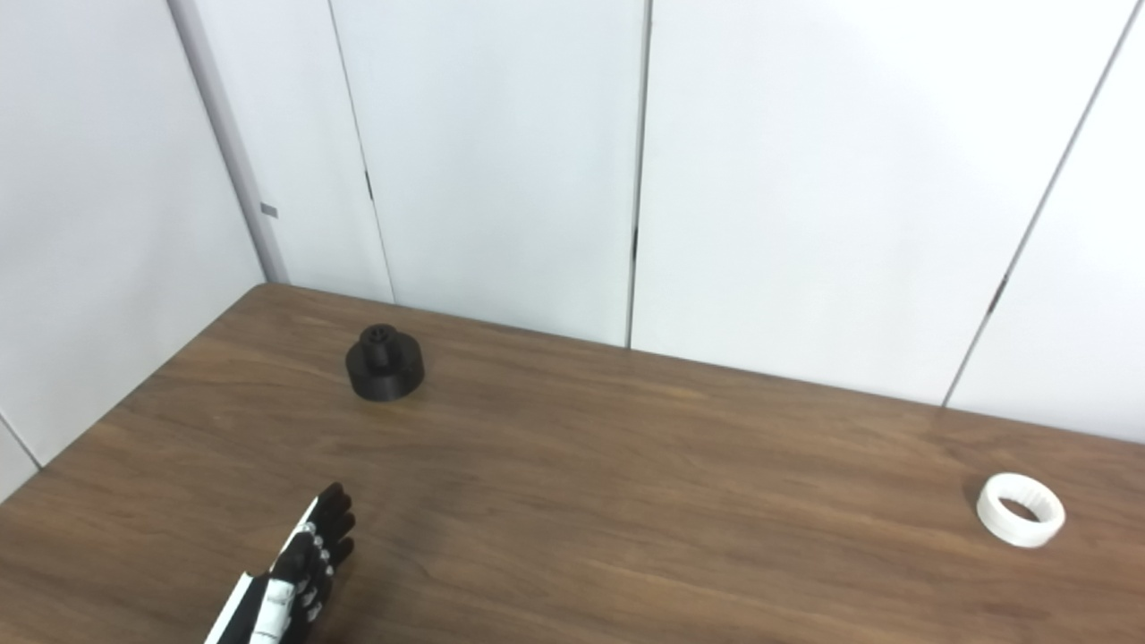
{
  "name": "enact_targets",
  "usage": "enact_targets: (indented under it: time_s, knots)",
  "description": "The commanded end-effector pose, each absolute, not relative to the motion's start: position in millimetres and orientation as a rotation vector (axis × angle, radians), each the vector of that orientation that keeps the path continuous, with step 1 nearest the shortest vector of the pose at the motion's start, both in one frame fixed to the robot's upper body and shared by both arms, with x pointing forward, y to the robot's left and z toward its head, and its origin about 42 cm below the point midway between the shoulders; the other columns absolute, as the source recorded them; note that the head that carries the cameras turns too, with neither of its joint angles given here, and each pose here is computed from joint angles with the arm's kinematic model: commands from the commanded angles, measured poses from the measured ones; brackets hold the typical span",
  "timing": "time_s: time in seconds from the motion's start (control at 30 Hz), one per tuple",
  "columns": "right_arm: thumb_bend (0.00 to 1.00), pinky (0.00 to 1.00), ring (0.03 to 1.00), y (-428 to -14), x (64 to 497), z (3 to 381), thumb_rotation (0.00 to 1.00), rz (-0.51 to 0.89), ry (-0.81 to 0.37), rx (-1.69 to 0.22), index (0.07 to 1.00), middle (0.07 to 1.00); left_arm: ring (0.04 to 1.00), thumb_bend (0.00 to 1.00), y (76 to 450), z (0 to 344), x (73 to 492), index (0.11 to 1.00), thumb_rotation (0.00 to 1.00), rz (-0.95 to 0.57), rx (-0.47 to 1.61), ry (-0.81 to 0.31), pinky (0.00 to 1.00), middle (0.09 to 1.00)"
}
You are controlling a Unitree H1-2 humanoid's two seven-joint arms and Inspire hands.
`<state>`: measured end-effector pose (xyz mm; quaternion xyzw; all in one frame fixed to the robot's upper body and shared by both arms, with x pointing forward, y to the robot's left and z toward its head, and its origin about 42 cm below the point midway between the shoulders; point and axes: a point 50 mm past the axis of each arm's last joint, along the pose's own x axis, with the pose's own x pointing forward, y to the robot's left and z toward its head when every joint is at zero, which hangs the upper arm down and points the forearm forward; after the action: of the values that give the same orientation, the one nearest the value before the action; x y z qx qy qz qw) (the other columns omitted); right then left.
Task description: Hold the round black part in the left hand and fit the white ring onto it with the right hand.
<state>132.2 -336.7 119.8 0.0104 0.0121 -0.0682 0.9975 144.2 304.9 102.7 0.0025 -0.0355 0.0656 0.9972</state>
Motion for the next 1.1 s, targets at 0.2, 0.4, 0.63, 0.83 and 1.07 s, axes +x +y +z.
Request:
enact_targets:
  time_s: [0.2,0.4,0.63,0.83,1.07]
  knots:
    - [0.64,1.00,1.000,-346,136,128,1.00,-0.130,-0.036,0.002,1.000,1.000,1.000,0.74,294,103,143,0.996,0.86,0.145,-0.005,-0.101,1.00,1.000]
    - [0.63,1.00,1.000,-344,138,128,1.00,-0.120,-0.042,0.009,1.000,1.000,0.971,0.72,294,105,145,0.980,0.75,0.189,0.108,-0.097,0.95,0.975]
    - [0.63,1.00,1.000,-337,138,125,1.00,-0.113,-0.033,0.006,1.000,1.000,0.955,0.90,310,135,156,0.956,0.63,0.254,0.356,-0.168,0.93,0.964]
    - [0.65,1.00,1.000,-329,139,125,1.00,-0.100,-0.035,0.001,1.000,1.000,0.988,1.00,331,160,181,0.957,0.49,0.264,0.453,-0.161,0.97,0.984]
    - [0.67,1.00,1.000,-326,138,126,1.00,-0.104,-0.029,-0.001,1.000,1.000,1.000,1.00,352,184,213,0.985,0.50,0.233,0.677,-0.154,1.00,1.000]
